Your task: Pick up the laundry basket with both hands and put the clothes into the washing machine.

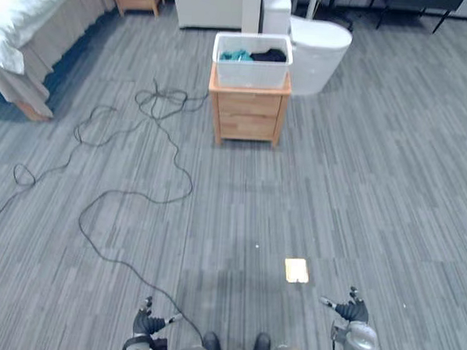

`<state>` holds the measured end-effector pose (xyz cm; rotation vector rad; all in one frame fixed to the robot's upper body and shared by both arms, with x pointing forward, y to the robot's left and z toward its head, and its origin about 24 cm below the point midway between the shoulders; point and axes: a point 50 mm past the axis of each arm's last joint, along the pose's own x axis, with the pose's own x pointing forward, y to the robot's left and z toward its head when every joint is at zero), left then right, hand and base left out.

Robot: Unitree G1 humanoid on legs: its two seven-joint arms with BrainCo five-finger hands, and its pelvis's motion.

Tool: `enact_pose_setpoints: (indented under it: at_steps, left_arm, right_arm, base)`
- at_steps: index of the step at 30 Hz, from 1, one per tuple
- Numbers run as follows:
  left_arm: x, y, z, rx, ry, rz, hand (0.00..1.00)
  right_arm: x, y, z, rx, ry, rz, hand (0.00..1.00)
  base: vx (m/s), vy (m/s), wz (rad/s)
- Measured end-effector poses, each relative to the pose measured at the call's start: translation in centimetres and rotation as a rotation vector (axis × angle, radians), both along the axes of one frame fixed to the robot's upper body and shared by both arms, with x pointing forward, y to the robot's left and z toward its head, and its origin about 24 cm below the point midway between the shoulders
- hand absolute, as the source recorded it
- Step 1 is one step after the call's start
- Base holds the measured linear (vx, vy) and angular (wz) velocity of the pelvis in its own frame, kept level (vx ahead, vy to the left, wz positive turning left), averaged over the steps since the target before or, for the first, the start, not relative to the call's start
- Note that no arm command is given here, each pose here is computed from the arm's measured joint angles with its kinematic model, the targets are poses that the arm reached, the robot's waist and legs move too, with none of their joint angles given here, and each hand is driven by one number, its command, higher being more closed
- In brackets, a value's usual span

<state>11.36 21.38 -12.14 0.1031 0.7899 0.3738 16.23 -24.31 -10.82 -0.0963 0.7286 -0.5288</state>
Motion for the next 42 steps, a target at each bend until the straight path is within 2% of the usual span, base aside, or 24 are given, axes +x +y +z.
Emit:
enact_pose_setpoints:
  at_steps: [7, 14, 19, 24, 30, 36, 42]
  left_arm:
    - [0.5, 1.3, 0.7, 0.042, -0.030, 0.014, 0.00]
    - [2.0, 0.7, 0.7, 0.013, -0.048, 0.014, 0.00]
    - [2.0, -0.2, 0.4, -0.017, -0.043, 0.013, 0.00]
    - [2.4, -0.3, 0.6, -0.027, -0.059, -0.001, 0.00]
    - [1.8, -0.2, 0.3, -0.027, -0.036, 0.004, 0.00]
    - [1.7, 0.7, 0.0, 0.014, 0.010, -0.018, 0.00]
    - [1.4, 1.1, -0.2, 0.031, 0.030, -0.029, 0.00]
  right_arm:
    - [-1.0, 0.5, -0.6, 0.008, 0.048, 0.029, 0.00]
    - [-1.1, 0.7, -0.4, -0.018, 0.051, 0.104, 0.00]
    - [2.0, 1.4, 1.2, -0.044, -0.039, 0.192, 0.00]
    - [2.6, 1.1, 1.6, -0.057, -0.057, 0.193, 0.00]
    - [1.5, 0.6, 0.7, -0.057, -0.001, 0.171, 0.00]
    - [-0.4, 2.6, -0.8, 0.004, 0.056, 0.142, 0.00]
    - [0.7, 3.6, -0.4, 0.012, 0.016, 0.177, 0.00]
  base:
    - [0.18, 0.096, -0.10]
    - [0.60, -0.075, 0.39]
    - [0.68, -0.237, -0.05]
    - [0.57, -0.051, -0.11]
    - [0.52, 0.178, -0.23]
    - [0.65, 0.299, -0.04]
    - [0.49, 0.089, 0.13]
